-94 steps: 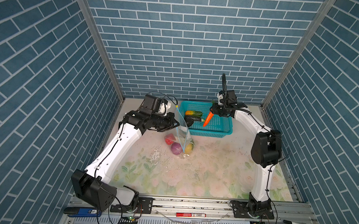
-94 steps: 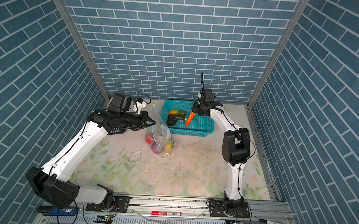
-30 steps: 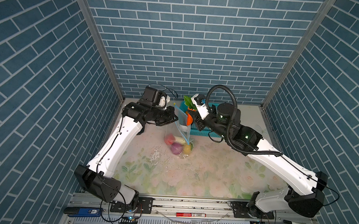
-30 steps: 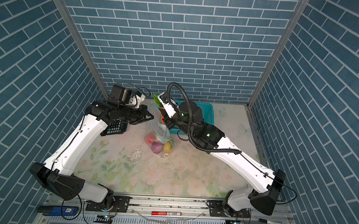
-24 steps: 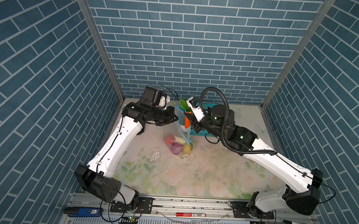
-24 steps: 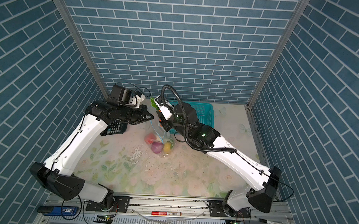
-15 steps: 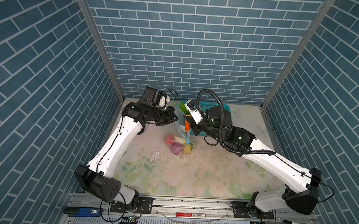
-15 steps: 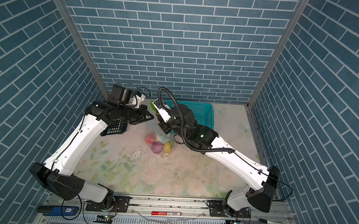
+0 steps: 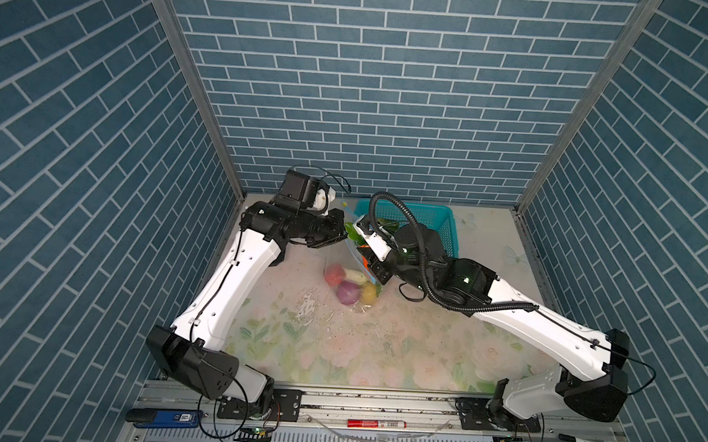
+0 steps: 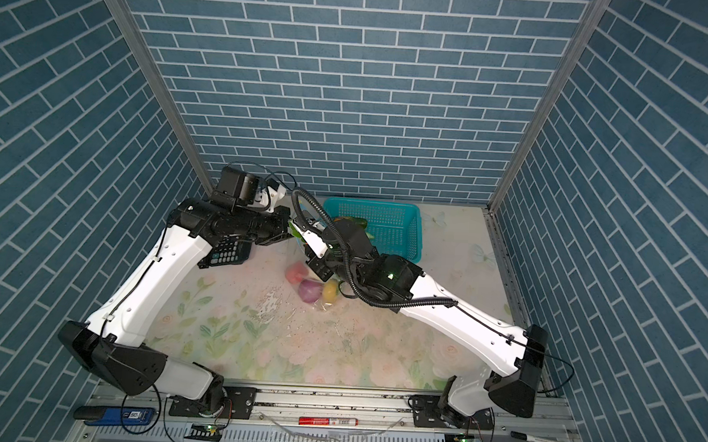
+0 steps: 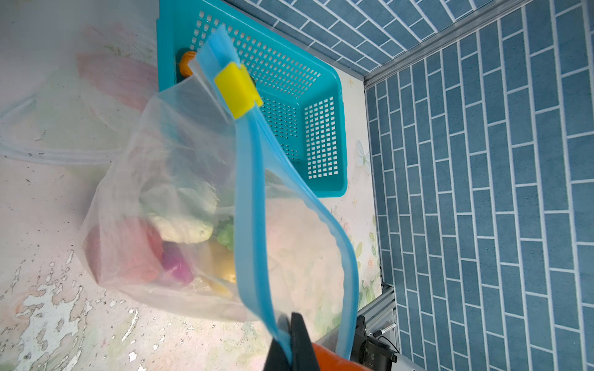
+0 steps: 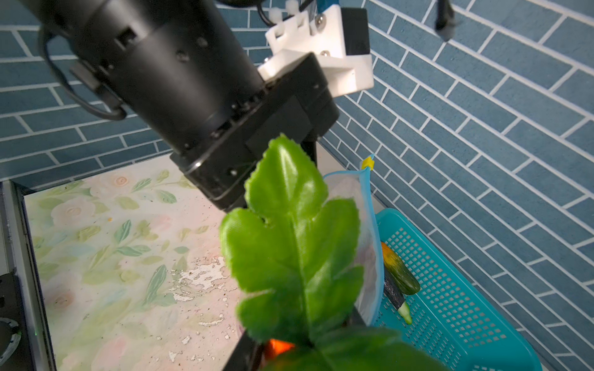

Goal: Place the food in the zip-top bag and seal the zipper
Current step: 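Carry the carrot with the right gripper over the bag opening, then lower the carrot into the bag mouth and open the right gripper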

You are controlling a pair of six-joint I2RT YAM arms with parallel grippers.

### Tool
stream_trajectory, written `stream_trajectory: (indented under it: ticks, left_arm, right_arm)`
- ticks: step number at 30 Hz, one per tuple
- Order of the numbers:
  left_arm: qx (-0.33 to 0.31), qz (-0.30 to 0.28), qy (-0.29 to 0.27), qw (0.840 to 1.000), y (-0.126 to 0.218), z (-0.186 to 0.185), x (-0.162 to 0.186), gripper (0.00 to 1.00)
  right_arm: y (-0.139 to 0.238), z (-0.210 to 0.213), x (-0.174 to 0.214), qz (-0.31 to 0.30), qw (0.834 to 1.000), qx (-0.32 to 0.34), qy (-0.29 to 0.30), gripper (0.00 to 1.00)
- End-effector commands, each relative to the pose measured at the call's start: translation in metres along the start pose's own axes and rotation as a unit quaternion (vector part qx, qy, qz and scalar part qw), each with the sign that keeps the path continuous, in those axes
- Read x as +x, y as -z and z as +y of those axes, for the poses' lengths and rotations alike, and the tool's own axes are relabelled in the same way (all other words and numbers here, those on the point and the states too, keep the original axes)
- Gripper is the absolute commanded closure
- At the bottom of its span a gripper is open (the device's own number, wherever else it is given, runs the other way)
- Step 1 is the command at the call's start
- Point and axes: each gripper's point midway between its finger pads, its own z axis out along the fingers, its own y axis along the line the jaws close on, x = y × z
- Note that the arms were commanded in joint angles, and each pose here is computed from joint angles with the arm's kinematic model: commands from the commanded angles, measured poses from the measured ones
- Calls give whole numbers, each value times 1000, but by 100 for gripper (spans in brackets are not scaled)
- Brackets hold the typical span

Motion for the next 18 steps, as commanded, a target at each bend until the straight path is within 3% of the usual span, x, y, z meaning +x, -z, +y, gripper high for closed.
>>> stream_trajectory:
  ticks: [1,9,18]
  left_arm:
    - [1,-9,-6,1000,3,-2,-6,100]
    - [0,-12,-5,1000,5,-3,-7,100]
    - [2,-11,-2,1000,6,-3,-4,100]
  right_arm:
    - [20,-7,-4,-5,1000,17,-8,75]
    - [28,-16,7,6,999,44,0,75]
    - [11,-16,12,7,998,57,2,72]
